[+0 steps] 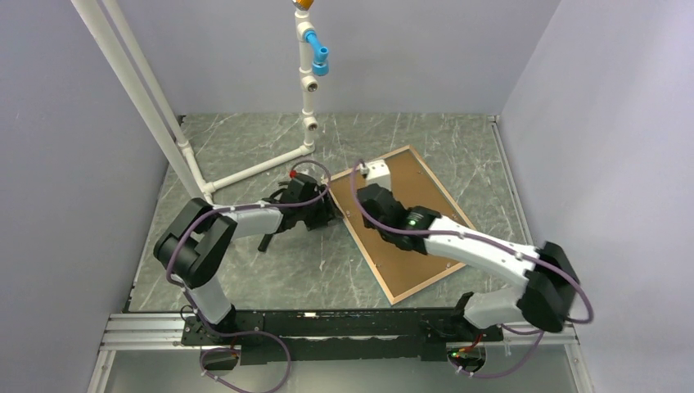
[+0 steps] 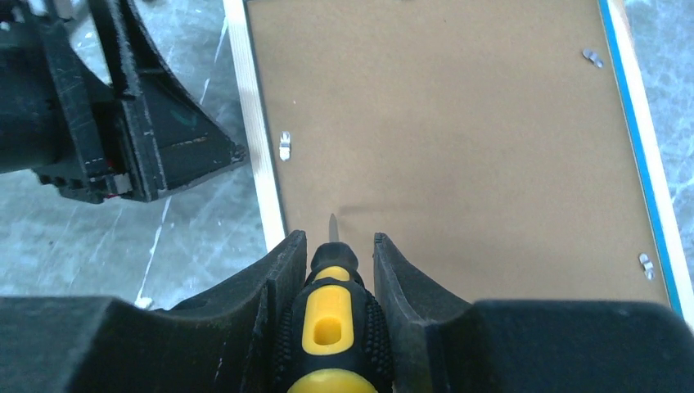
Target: Take the photo out of the frame
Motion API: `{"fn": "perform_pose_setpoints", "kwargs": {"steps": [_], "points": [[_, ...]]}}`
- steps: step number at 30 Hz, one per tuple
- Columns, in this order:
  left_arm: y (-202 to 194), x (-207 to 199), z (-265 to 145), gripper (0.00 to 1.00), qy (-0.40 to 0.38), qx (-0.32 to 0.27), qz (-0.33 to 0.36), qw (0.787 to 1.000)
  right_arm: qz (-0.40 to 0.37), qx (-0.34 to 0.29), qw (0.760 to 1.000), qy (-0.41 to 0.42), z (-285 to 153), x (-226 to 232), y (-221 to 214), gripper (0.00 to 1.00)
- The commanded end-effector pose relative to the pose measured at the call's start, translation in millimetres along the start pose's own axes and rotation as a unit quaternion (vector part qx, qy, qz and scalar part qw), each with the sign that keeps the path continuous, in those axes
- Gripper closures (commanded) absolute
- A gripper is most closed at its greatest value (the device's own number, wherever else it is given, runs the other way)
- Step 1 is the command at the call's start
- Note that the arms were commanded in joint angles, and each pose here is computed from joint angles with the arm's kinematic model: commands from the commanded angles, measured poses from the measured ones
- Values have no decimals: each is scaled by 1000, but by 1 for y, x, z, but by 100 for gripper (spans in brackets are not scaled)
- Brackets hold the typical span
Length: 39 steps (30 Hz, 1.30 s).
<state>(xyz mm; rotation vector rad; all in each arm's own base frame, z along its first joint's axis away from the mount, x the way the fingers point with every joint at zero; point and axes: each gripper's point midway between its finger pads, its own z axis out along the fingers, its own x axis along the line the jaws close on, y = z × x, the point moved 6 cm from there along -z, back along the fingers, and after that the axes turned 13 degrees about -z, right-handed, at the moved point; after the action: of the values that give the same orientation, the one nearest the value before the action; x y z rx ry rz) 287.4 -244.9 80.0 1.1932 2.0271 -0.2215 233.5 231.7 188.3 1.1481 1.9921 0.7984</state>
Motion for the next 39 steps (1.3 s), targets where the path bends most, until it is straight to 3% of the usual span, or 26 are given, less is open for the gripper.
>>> {"fn": "perform_pose_setpoints", "kwargs": {"steps": [1, 7, 13, 20, 24, 27, 32, 39], "points": [[-45, -11, -7, 34, 11, 36, -21, 999, 66, -68, 995, 16, -34, -20, 8, 100], [-102, -14, -5, 38, 83, 38, -89, 992, 98, -84, 991, 36, -67, -39, -12, 100], [-123, -17, 4, 44, 147, 23, -81, 986, 126, -63, 986, 84, -83, -37, -36, 100], [-115, 10, 9, 64, 205, -12, -19, 978, 146, -35, 985, 86, -95, -44, -59, 100], [-105, 21, 10, 91, 201, 7, 45, 978, 135, -17, 986, 97, -98, -41, -67, 100], [-97, 29, 8, 100, 201, 14, 82, 976, 107, 8, 983, 147, -94, -21, -71, 100], [-88, 46, -2, 100, 189, 24, 119, 974, 72, -33, 981, 180, -106, 6, -67, 100], [-84, 56, -5, 100, 177, 38, 114, 977, 48, -18, 991, 126, -88, 26, -64, 100]]}}
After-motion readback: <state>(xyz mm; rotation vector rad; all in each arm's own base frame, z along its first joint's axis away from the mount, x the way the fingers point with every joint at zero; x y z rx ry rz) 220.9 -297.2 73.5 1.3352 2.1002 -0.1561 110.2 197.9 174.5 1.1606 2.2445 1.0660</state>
